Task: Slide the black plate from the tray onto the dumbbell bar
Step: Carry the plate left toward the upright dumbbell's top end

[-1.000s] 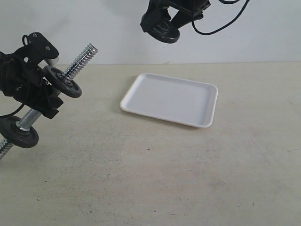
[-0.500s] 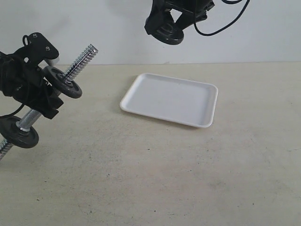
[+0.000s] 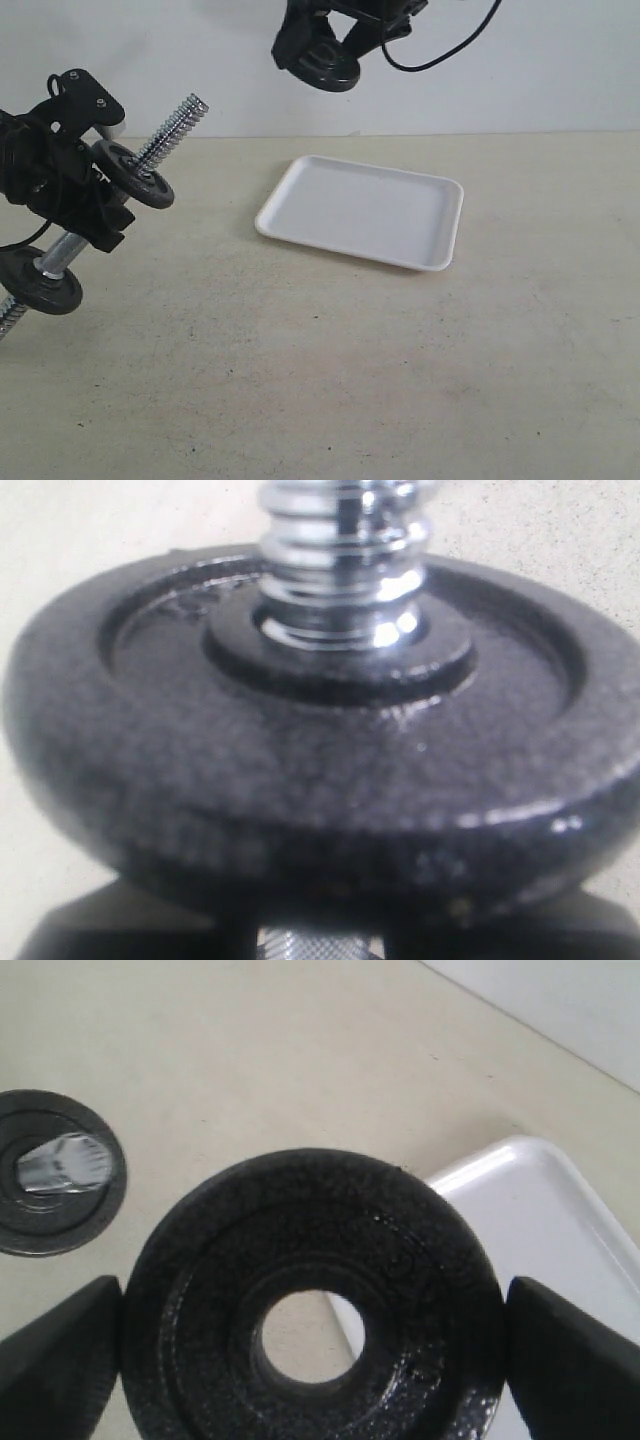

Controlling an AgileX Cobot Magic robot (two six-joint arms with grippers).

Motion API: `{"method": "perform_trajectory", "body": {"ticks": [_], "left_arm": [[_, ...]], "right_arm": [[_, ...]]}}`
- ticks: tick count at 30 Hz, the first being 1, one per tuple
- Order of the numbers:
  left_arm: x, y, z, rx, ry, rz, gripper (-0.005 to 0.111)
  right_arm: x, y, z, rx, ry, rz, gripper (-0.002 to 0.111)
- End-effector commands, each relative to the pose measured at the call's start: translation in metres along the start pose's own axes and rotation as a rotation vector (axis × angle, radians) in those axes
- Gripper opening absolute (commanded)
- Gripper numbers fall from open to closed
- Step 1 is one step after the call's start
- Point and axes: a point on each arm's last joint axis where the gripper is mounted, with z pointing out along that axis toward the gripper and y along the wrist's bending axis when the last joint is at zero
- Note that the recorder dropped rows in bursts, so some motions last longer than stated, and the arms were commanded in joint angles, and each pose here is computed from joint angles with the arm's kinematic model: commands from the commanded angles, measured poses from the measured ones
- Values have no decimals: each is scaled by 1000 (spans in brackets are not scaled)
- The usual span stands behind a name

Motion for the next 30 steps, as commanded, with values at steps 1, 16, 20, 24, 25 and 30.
{"method": "perform_trajectory", "body": {"ticks": [1, 16, 20, 24, 25, 30], "left_arm": [[-22, 15, -28, -144, -151, -40, 4], [-22, 15, -28, -141, -156, -52, 4], [-22, 15, -28, -141, -156, -52, 4], [-22, 15, -28, -141, -156, -52, 4], [-22, 15, -28, -141, -156, -52, 4], [-22, 15, -28, -141, -156, -52, 4]], "right_arm": [[-14, 41, -4, -54, -57, -86, 0], [-4, 61, 36, 372, 147, -220, 0], [-3, 55, 52, 369, 128, -239, 0], [2, 48, 74, 350, 129, -232, 0], [4, 46, 80, 349, 134, -231, 0], [6, 54, 94, 220, 117, -230, 0]]}}
